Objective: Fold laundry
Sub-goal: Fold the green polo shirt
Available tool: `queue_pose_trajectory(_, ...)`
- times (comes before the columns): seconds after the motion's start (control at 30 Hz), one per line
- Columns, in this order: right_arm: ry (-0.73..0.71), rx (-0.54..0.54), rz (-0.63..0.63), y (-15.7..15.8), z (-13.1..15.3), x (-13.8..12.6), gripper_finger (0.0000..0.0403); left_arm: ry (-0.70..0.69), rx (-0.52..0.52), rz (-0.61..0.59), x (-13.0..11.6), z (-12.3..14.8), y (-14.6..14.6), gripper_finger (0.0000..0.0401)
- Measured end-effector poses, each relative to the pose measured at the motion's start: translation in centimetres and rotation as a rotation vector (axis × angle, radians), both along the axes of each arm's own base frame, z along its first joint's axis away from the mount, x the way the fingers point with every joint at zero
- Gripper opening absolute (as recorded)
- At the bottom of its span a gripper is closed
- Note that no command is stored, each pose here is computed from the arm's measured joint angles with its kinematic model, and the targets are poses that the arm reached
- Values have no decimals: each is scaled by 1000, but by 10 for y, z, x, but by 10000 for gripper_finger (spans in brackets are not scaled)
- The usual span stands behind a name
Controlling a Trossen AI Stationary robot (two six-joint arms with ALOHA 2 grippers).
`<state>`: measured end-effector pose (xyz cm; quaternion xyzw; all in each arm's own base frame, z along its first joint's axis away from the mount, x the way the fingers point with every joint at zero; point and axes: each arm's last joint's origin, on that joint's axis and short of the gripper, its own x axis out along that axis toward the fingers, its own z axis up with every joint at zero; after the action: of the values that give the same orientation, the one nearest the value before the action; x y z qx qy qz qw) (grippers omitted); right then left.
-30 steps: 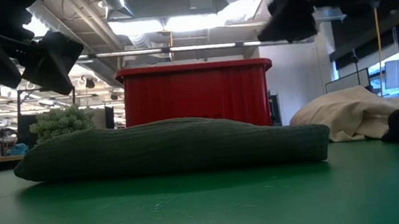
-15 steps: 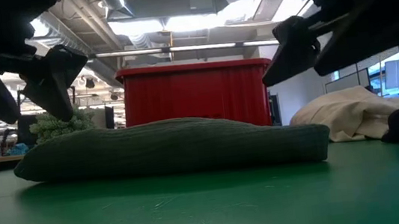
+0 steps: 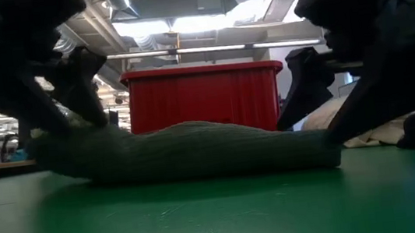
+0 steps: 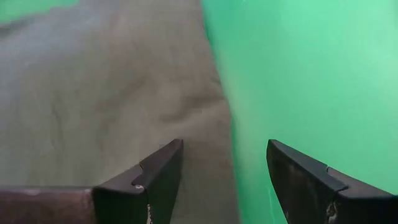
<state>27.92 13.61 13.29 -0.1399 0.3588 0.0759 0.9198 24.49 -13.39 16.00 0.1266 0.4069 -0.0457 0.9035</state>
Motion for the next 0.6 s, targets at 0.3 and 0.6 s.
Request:
queue_pose_trajectory(0.3,12,-1,-36,0,-10,2,360,78,48,66,-6,-4,2,225)
queue_pose_trajectory(0.6,-6,-53,-88,-1,-14,3,335,144,115,102,-3,-31,-1,225)
